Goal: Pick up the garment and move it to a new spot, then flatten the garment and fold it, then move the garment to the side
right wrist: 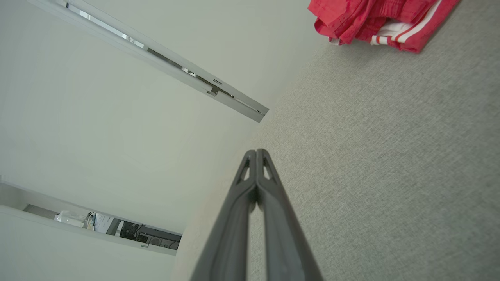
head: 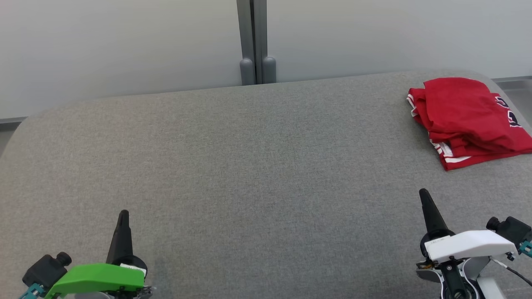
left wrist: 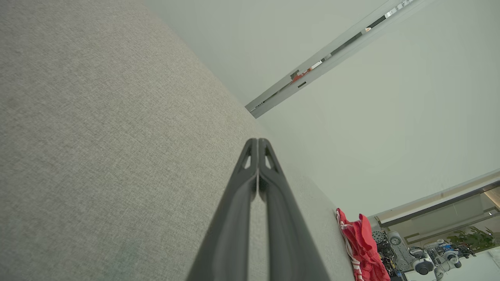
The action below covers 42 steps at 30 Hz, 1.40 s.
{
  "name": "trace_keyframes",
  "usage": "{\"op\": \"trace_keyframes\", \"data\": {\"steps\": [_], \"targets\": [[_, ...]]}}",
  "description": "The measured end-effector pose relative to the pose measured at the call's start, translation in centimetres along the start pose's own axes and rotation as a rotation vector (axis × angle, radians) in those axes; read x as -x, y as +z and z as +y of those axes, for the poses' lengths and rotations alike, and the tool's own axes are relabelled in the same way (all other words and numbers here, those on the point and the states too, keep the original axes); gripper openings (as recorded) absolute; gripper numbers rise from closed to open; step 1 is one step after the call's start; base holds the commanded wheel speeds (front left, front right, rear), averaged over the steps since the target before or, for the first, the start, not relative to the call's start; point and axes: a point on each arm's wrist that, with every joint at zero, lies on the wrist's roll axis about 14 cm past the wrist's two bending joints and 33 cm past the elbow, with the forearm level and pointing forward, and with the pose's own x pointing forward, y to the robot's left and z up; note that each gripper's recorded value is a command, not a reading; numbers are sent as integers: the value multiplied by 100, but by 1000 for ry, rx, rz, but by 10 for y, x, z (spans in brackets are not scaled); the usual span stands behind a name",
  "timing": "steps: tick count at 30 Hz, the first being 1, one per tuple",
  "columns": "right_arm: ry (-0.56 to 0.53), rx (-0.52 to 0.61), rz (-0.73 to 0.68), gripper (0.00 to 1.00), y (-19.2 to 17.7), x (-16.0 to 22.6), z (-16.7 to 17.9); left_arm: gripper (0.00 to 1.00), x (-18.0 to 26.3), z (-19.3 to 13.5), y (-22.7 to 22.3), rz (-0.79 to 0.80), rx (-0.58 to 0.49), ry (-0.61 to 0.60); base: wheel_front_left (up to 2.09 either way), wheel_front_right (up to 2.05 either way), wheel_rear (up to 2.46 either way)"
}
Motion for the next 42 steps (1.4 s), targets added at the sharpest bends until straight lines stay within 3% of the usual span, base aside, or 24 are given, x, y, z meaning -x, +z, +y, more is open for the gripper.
{"op": "trace_keyframes", "data": {"steps": [42], "targets": [[-10,-381,-6,0,12,-8,-4,0,-16,2,10,12,405,-9,0,0,0]]}}
